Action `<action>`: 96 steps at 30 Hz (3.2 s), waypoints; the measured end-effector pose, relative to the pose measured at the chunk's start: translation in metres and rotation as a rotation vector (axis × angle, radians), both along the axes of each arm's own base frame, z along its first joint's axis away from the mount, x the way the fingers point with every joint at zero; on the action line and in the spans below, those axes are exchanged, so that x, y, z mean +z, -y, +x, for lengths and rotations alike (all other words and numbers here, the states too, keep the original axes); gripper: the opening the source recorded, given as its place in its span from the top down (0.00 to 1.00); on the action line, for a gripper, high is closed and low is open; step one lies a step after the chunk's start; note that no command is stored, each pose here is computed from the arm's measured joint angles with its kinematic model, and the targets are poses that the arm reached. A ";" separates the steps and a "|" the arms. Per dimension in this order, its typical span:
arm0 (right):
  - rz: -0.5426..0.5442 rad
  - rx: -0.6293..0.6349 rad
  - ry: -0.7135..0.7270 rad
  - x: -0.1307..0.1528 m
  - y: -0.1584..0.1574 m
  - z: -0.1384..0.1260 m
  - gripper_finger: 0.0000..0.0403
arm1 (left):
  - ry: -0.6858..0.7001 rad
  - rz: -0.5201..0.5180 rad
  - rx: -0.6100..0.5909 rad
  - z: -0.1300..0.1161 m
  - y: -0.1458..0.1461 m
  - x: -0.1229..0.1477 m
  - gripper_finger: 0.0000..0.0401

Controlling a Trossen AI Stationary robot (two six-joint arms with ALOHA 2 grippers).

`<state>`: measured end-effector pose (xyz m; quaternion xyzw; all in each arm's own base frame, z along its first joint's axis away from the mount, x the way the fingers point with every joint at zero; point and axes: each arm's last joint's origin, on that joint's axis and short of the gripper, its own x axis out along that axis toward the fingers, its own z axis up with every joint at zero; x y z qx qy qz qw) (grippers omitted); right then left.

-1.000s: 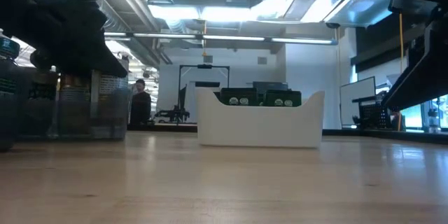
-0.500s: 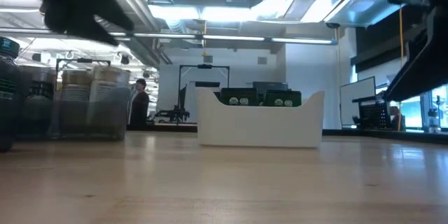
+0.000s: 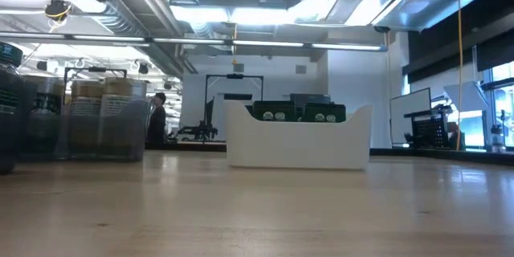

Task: Sort spices by type
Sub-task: Put the green seasoning bottle into the bottom black bin

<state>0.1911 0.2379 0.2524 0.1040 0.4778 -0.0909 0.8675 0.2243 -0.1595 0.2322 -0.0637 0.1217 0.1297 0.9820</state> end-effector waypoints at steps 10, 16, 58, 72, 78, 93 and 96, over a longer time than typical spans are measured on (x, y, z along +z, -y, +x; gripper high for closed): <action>0.201 0.072 -0.157 0.023 -0.030 -0.035 0.05 | -0.006 -0.041 -0.051 0.062 0.054 -0.040 0.05; 0.231 -0.034 -0.381 0.018 -0.030 -0.061 0.05 | 0.003 0.007 -0.077 0.097 0.083 -0.039 0.05; 0.175 -0.196 -0.514 -0.031 -0.066 -0.077 0.50 | -0.003 0.008 -0.054 0.112 0.083 -0.034 0.05; 0.088 0.024 -0.344 -0.014 -0.041 -0.010 0.50 | -0.061 0.021 -0.090 0.089 0.091 -0.019 0.05; 0.045 0.086 -0.230 -0.004 -0.018 0.035 0.50 | -0.174 -0.010 -0.062 0.064 0.088 -0.011 0.05; 0.008 0.159 -0.211 -0.027 0.038 0.116 0.50 | -0.284 -0.080 0.030 0.046 0.079 -0.042 0.05; 0.015 0.175 -0.218 -0.031 0.040 0.120 0.50 | -0.284 -0.081 0.030 0.046 0.079 -0.042 0.05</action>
